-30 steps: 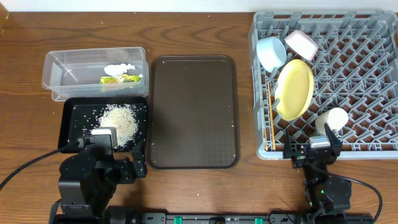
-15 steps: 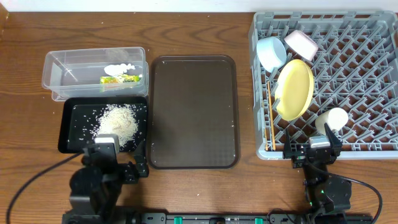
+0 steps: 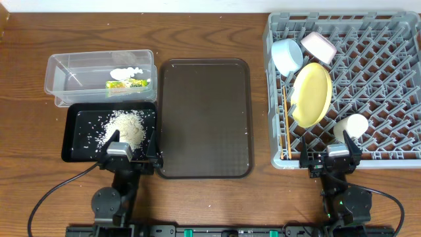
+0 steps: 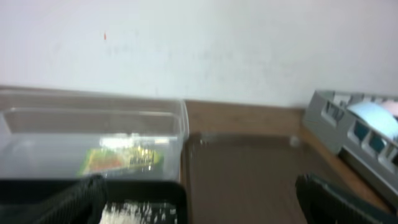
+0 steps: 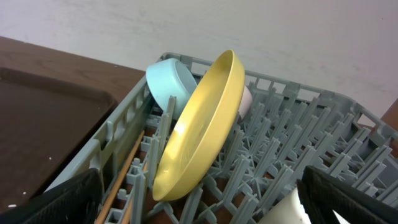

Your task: Sort waste into correct bins and load items into the dishwasher rack

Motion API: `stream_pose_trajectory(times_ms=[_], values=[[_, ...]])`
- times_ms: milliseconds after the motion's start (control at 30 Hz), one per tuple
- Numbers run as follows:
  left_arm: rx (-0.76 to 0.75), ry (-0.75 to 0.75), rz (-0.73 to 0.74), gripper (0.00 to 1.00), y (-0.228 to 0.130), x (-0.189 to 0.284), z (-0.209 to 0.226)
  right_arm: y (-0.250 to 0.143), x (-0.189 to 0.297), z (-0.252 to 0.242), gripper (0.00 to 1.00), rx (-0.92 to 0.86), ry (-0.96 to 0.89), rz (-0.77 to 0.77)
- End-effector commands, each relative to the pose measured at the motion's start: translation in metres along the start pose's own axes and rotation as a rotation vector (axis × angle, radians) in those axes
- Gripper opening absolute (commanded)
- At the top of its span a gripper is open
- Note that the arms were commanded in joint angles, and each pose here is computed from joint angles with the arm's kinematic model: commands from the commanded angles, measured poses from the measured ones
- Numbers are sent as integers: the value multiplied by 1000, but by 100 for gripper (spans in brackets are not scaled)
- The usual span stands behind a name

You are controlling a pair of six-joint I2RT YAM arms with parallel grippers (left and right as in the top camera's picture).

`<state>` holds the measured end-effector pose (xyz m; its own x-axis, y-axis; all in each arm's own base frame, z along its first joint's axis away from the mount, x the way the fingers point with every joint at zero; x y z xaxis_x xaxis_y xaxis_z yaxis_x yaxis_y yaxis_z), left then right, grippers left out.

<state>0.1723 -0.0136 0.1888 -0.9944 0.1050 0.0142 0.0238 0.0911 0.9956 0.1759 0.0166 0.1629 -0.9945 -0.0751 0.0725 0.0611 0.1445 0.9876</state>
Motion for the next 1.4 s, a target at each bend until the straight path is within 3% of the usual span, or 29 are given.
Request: stream_pose_trajectory(times_ms=[0, 167, 333, 1367], values=[[-9, 8, -47, 99, -9, -4, 2, -1, 0, -1, 99, 6, -8, 0], [-8, 84, -38, 99, -10, -4, 10, -1, 0, -1, 99, 6, -8, 0], [-1, 83, 133, 99, -40, -2, 11, -1, 0, -1, 99, 6, -8, 0], [1, 84, 131, 99, -40, -2, 11, -1, 0, -1, 99, 6, -8, 0]])
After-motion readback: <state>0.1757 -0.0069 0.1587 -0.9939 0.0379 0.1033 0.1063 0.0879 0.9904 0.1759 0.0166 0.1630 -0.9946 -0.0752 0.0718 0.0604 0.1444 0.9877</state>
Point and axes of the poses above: each gripper's point midway between its finger pads, its own x axis back along the fingers, its own z axis along the line the jaws close on, y = z × x, the point moved 7 cm from there along x, back along the fingers, and after that the axes turned 3 degrees about -x, right-handed, at the moved point
